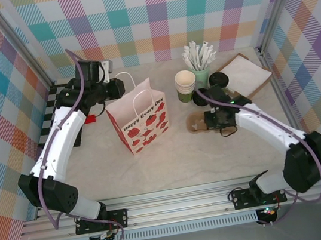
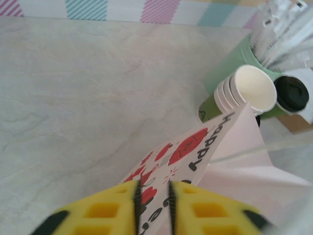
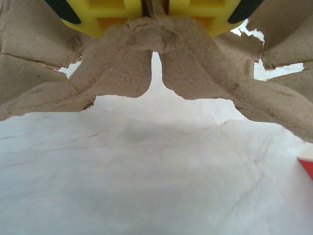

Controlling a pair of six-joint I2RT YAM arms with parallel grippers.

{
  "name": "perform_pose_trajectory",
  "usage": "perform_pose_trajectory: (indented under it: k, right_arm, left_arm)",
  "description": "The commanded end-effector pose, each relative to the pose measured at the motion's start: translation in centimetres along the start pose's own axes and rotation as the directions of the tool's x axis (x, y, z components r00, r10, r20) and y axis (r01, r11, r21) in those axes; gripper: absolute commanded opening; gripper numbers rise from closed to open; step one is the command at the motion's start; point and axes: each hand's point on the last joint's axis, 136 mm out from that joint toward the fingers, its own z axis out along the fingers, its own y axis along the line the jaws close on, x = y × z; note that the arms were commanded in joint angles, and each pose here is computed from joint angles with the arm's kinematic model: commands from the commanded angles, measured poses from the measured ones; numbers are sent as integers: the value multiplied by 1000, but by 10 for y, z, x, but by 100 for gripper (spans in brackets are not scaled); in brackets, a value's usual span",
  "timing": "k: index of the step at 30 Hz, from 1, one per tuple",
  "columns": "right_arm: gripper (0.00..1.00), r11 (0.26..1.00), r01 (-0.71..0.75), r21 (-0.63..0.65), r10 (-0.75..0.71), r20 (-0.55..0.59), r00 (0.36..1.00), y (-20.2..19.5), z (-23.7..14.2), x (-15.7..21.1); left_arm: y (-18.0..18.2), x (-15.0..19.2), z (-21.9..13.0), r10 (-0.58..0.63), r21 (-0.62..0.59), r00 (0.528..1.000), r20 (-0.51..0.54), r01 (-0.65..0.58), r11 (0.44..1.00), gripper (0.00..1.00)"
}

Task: Pack the takeout coffee

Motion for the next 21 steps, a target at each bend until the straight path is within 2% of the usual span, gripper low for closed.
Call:
perform_pose_trajectory:
  k: [1,3,6,11,14,17,21]
  right_arm:
    - [2,998,-12,-67,13,17,1000,-11,-29,-3]
    - [2,995,-18,-96,22,46,999,-14,-47,-10]
    - [2,994,-16,-106,25,88,996,-17,-69,-18]
    - [3,987,-33,-155,56,142,988,-14,-95,-36]
    - [4,980,-44,-195,78,173,982,-7,-112,-49]
    - [4,979,-81,-185,116,184,976,-11,-124,-60]
    - [4,980,-113,-164,151,245,958,-23,-138,-77]
  left_arm:
    - [-29,4,-14,-11,91,999,-37,14,996,11]
    - [-48,12,-19,-5,153,998,-63,14,988,4]
    - [-75,19,-33,27,247,998,-61,-11,969,0]
    - [-90,30,-45,66,318,994,-84,-36,947,0]
    - [-108,35,-46,106,410,992,-67,-69,909,0]
    - [-125,38,-45,132,486,989,-71,-81,870,0]
    - [-130,41,-44,169,519,985,-43,-123,846,0]
